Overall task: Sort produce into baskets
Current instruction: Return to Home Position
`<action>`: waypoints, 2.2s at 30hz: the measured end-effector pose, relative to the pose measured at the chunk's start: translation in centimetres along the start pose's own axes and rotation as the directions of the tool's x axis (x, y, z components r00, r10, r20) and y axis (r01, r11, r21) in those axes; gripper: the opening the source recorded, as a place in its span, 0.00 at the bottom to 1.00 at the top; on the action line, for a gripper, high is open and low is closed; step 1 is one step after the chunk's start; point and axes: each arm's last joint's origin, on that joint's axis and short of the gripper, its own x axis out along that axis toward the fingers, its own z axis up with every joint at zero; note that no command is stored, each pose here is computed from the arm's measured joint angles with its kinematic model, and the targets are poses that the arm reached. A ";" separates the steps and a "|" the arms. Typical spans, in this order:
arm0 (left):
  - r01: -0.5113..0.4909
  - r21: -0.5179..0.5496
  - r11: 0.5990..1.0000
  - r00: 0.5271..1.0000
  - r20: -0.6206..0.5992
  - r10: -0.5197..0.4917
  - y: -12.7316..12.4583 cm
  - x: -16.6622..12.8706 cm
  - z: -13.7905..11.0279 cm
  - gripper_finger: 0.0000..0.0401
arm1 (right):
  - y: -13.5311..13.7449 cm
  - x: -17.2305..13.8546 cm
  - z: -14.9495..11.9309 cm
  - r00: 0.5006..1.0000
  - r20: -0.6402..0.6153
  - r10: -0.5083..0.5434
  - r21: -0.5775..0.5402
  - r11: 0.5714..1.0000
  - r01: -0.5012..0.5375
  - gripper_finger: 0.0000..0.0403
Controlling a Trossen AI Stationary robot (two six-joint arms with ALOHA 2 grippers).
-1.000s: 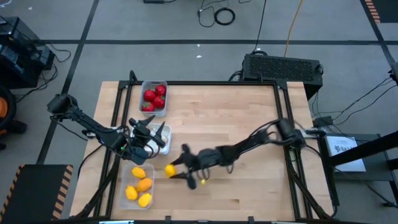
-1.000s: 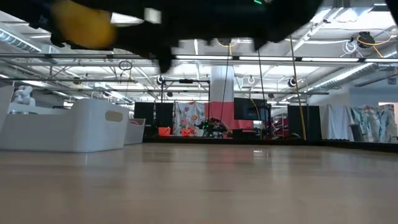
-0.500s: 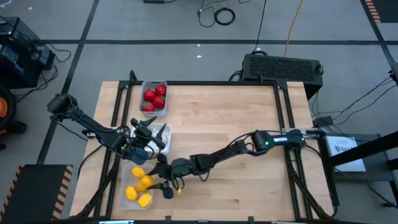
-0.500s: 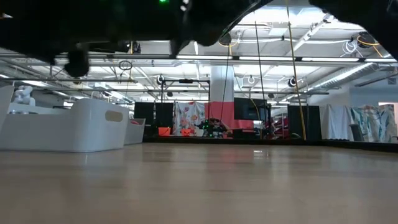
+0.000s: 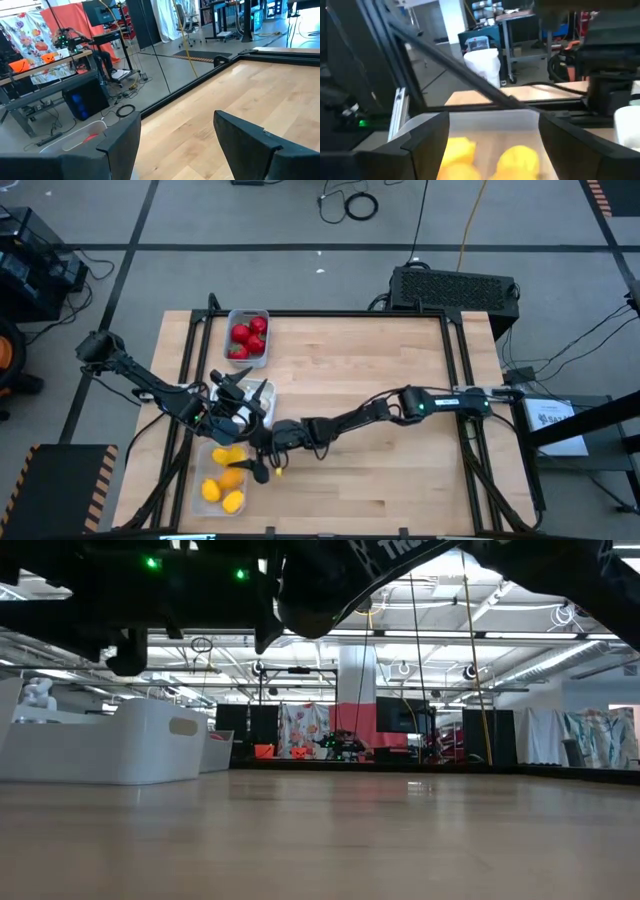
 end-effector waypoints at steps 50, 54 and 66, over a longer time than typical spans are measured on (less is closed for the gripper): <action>0.389 -0.084 0.917 0.920 0.087 -0.382 2.8 4.2 5.5 0.64 | -0.9 -20.4 22.9 0.635 -0.672 -0.381 -0.382 0.913 0.143 0.54; 0.387 -0.105 0.916 0.917 0.144 -0.371 4.5 3.7 6.6 0.64 | -1.9 -22.8 23.9 0.564 -0.721 -0.404 -0.375 0.911 0.172 0.50; 0.552 -0.156 0.819 0.831 0.182 -0.525 9.1 0.5 7.2 0.64 | -3.1 -31.5 21.3 0.639 -0.614 -0.463 -0.348 0.886 0.308 0.41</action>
